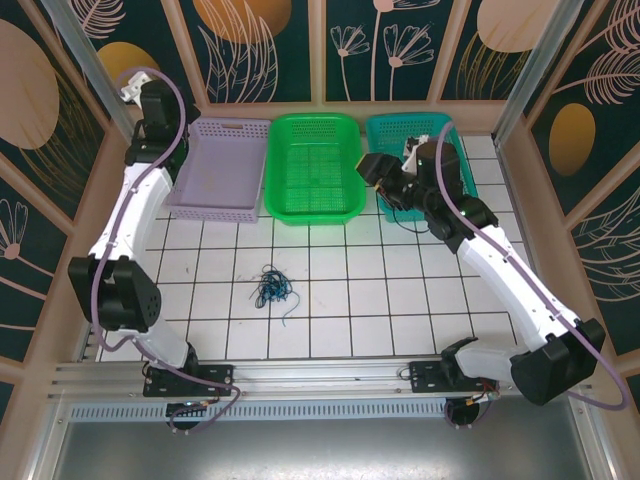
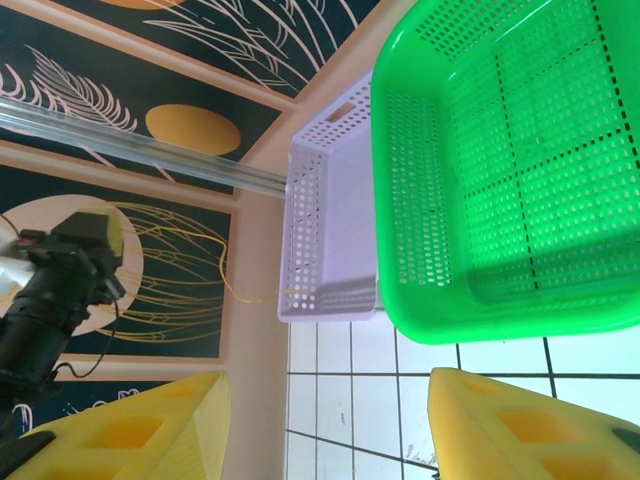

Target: Untangle the cables

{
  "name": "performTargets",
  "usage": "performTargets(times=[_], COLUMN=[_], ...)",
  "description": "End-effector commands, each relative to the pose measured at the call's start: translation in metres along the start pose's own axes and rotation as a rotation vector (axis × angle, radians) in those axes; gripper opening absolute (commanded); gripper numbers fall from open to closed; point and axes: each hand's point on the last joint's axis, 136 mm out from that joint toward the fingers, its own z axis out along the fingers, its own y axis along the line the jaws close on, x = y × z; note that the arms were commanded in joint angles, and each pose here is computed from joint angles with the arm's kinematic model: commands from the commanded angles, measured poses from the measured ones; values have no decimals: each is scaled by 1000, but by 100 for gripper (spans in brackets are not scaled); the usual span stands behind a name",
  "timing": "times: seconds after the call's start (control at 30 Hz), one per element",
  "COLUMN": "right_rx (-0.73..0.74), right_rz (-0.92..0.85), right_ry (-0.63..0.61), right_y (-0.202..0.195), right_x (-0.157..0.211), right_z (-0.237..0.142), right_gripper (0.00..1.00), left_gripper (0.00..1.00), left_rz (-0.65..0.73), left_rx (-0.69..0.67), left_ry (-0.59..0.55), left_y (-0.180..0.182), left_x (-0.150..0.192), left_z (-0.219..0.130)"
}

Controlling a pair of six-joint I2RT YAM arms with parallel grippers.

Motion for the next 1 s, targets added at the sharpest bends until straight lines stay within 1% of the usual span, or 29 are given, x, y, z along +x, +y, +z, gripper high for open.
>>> performTargets(times=[0.0, 0.03, 0.07, 0.17, 0.23, 0.33, 0.47, 0.57, 0.63, 0.73, 0.87, 0.9, 0.93, 0.97], right_rx=[-36, -33, -32, -24, -22, -23, -19, -18, -14, -8, -4, -5, -4, -5], right_rz=[-27, -26, -24, -18, -16, -14, -13, -14, -12, -8, -6, -5, -5, -5], right_ry=[11, 12, 14, 19, 21, 22, 28, 28, 26, 25, 23, 21, 20, 21], right_y=[7, 5, 4, 0, -1, -3, -6, -8, -9, -12, -14, -14, -14, -14], right_x=[7, 8, 9, 11, 12, 13, 16, 18, 18, 20, 20, 20, 20, 20], right_z=[-9, -8, -8, -7, -7, -6, -5, -6, -7, -8, -9, -10, -10, -10], right_gripper=[55, 55, 55, 54, 54, 54, 54, 54, 54, 54, 54, 54, 54, 54], left_gripper=[0, 0, 0, 0, 0, 0, 0, 0, 0, 0, 0, 1, 7, 18], left_rz=[54, 57, 70, 80, 63, -18, -189, -256, -284, -320, -320, -317, -317, -320], left_rx=[28, 24, 5, -36, -54, -26, 73, 105, 132, 142, 107, 94, 84, 76], left_ry=[89, 101, 130, 144, 149, 162, 158, 152, 146, 149, 170, 181, 192, 210], left_y=[1, 3, 9, 21, 29, 33, 25, 16, 7, 5, 16, 21, 27, 33], left_x=[24, 28, 41, 48, 51, 50, 44, 40, 35, 35, 48, 56, 63, 73], left_z=[9, 11, 22, 38, 52, 76, 108, 127, 135, 144, 147, 146, 144, 142])
